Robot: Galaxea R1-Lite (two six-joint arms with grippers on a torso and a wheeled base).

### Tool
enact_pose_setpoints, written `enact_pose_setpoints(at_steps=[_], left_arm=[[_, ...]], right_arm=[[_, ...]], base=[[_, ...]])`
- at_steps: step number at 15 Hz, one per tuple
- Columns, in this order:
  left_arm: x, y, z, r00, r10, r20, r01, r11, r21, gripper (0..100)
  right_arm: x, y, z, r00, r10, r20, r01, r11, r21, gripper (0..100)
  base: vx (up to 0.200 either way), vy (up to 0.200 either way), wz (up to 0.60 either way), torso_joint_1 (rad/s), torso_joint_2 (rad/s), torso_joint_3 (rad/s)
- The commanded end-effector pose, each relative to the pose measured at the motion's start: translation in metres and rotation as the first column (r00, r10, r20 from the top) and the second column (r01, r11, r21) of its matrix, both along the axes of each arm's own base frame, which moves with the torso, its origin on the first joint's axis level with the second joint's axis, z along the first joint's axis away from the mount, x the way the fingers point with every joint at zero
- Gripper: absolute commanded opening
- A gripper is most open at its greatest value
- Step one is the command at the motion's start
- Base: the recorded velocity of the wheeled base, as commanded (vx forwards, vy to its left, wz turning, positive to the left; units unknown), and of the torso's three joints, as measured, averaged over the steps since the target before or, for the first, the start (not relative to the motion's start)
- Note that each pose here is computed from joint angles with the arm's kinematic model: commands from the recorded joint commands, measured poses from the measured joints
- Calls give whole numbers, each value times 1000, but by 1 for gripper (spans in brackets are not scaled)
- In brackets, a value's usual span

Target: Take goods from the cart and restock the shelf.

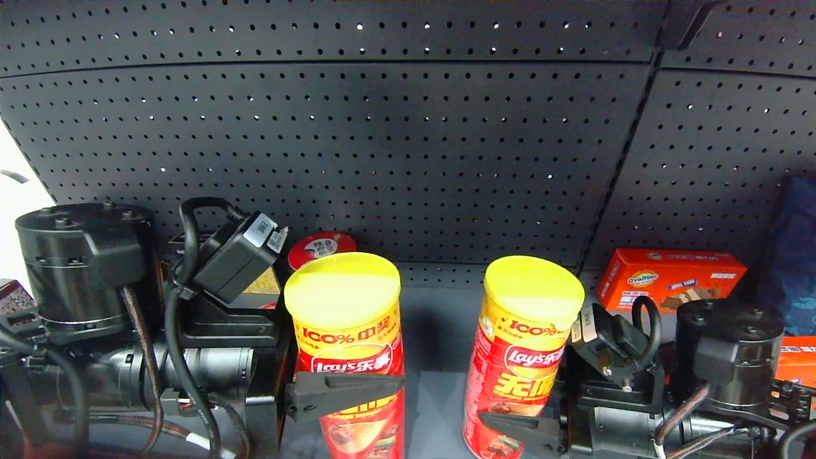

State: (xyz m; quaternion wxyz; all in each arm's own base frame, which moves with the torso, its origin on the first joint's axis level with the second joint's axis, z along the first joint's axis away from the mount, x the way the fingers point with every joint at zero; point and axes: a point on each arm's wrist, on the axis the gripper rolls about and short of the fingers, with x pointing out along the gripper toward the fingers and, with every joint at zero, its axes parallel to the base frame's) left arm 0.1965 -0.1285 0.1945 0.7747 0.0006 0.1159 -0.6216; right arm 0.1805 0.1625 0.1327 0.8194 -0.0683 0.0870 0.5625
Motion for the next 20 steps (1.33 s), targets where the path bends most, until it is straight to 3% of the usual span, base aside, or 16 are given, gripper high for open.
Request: enact_pose_setpoints(at_steps=[1,12,13,20], left_arm=[[2,-1,-1,1000,0,-5,0,1000,3,0],[6,-2,-5,1000,5,-17,-5,1000,10,0],[6,-2,-5,1000,5,-17,-5,1000,10,0],[6,-2,-4,1000,2,-16,-2,1000,8,0]], right_arm=[[-1,-2,-5,1000,-4,-13,3,1000,-11,0],[6,1,-25,999,-5,-32,5,1000,-26,0],[5,1,-25,1000,-4,-31,3,1000,-25,100],[-5,-8,-16,1000,-12,-2,12,1000,-4,100]], base=[[0,0,0,0,0,0],[0,0,0,0,0,0],[0,0,0,0,0,0],[0,0,0,0,0,0]])
